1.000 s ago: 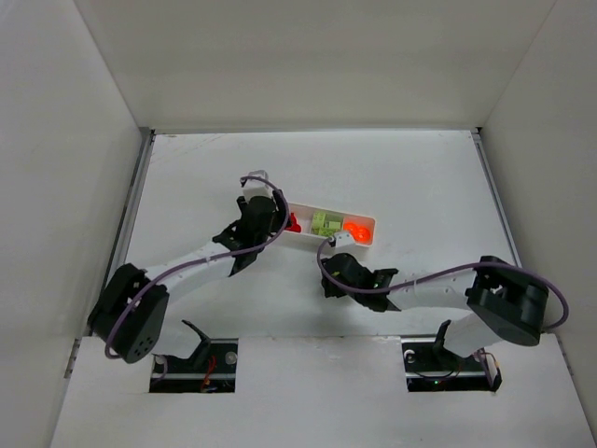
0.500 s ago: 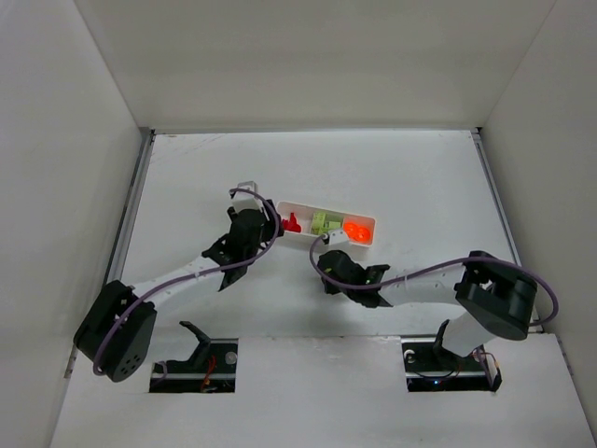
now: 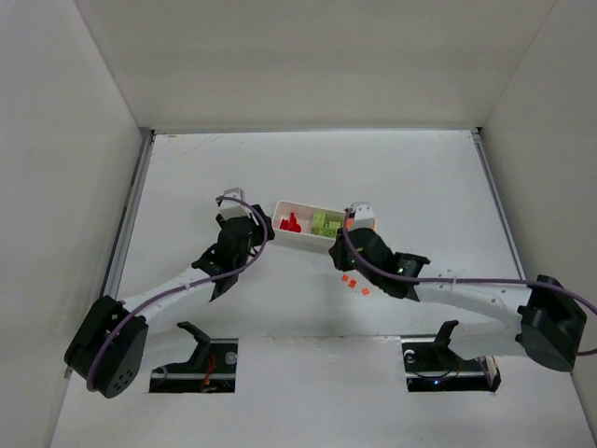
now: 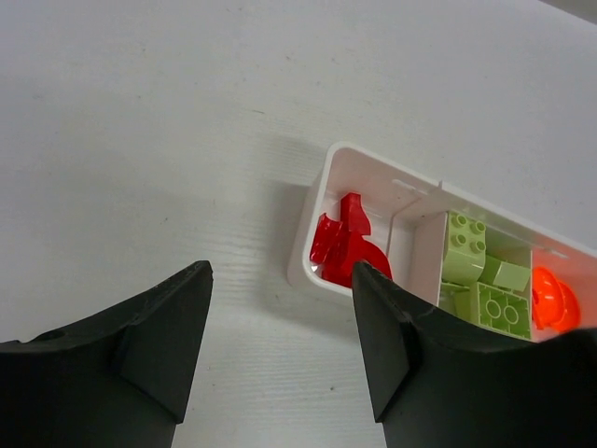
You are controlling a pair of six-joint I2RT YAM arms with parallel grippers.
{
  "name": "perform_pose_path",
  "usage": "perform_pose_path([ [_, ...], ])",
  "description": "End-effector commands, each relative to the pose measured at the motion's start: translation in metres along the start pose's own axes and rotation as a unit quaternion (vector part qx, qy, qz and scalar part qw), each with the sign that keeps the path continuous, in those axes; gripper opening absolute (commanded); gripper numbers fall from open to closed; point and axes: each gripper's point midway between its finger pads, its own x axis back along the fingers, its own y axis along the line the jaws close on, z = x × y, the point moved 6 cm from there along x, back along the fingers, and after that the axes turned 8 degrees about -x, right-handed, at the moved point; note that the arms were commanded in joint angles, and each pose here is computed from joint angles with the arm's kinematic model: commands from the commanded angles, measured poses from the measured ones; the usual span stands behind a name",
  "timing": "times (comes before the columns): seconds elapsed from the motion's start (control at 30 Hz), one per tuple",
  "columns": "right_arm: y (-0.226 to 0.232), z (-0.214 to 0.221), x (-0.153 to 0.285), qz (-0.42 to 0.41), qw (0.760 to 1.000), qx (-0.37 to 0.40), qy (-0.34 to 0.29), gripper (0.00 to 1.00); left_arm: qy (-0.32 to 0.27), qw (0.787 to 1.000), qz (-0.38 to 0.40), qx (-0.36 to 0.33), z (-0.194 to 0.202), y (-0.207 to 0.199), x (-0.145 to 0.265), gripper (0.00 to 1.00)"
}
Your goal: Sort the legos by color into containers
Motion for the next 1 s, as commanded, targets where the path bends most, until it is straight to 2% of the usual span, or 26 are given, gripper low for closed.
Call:
perform_pose_path([
  [0.0, -0.008, -0.049, 0.004, 0.013, 0.998, -0.02, -0.058, 0.22, -0.033, 0.999, 0.012, 0.019, -0.009, -0.005, 0.0, 0.59],
  [0.1, -0.03, -0.075, -0.006, 0.049, 0.994, -0.043, -0.082, 0.22, -0.032, 0.999, 0.012, 0.024, -0.007, -0.004, -0.001, 0.59],
  [0.27, -0.047, -0.09, -0.02, 0.083, 0.991, -0.055, -0.091, 0.22, -0.028, 0.999, 0.015, 0.023, -0.004, -0.006, -0.003, 0.59],
  [0.43, -0.055, -0.09, -0.032, 0.103, 0.99, -0.052, -0.085, 0.32, -0.027, 0.999, 0.02, 0.021, -0.003, -0.009, -0.002, 0.59],
  [0.57, -0.057, -0.091, -0.03, 0.105, 0.989, -0.053, -0.09, 0.5, -0.024, 0.999, 0.014, 0.022, -0.002, -0.006, -0.004, 0.59],
  [0.63, -0.059, -0.091, -0.022, 0.11, 0.988, -0.047, -0.096, 0.52, -0.028, 0.999, 0.019, 0.022, -0.004, -0.008, -0.002, 0.59],
  [0.77, -0.054, -0.064, -0.001, 0.092, 0.993, -0.03, -0.074, 0.46, -0.027, 0.999, 0.015, 0.024, -0.004, -0.006, -0.002, 0.59],
  [0.9, -0.056, -0.01, 0.02, 0.09, 0.996, -0.019, -0.004, 0.33, -0.033, 0.999, 0.021, 0.026, -0.006, -0.007, 0.001, 0.59],
  [0.97, -0.056, 0.009, 0.027, 0.09, 0.995, -0.025, 0.022, 0.31, -0.032, 0.999, 0.019, 0.027, -0.006, -0.007, 0.0, 0.59],
])
